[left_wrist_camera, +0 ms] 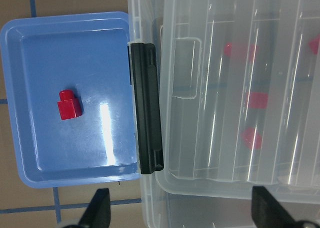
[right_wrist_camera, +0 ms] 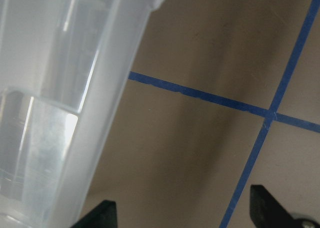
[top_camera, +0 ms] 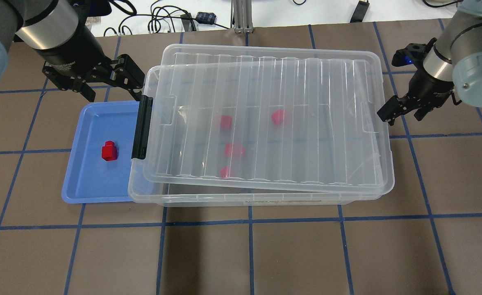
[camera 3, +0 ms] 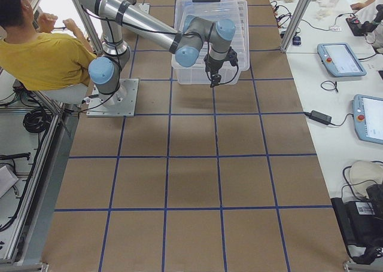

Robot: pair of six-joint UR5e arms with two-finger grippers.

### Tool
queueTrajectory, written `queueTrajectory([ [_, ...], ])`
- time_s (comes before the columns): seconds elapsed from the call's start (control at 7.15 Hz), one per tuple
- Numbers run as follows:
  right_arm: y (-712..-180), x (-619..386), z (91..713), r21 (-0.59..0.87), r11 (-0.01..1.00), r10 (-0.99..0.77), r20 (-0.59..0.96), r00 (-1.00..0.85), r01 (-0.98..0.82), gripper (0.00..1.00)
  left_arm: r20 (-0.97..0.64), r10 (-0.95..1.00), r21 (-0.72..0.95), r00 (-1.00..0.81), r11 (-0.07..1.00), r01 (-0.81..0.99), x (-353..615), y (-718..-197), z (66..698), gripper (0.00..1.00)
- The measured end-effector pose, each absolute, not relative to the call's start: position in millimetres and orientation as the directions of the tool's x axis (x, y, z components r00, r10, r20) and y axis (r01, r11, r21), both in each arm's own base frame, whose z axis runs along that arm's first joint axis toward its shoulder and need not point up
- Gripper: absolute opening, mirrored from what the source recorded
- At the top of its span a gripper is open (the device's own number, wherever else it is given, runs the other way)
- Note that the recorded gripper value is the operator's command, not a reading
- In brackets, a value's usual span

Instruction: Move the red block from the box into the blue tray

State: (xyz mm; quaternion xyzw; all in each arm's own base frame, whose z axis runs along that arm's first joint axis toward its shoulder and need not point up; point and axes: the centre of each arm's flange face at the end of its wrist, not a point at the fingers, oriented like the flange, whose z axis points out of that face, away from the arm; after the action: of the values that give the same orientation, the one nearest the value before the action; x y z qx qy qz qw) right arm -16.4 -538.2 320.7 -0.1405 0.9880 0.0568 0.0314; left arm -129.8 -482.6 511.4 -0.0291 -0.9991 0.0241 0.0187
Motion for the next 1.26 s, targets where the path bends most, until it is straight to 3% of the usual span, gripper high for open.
queueTrajectory([
  [1.26, -547, -15, 331, 0.076, 0.945, -0.313, -0.073, -0.947, -0.318, 1.00, 0.036, 0.059, -0.049, -0.998, 0.997, 0.057, -130, -483, 511, 1.00],
])
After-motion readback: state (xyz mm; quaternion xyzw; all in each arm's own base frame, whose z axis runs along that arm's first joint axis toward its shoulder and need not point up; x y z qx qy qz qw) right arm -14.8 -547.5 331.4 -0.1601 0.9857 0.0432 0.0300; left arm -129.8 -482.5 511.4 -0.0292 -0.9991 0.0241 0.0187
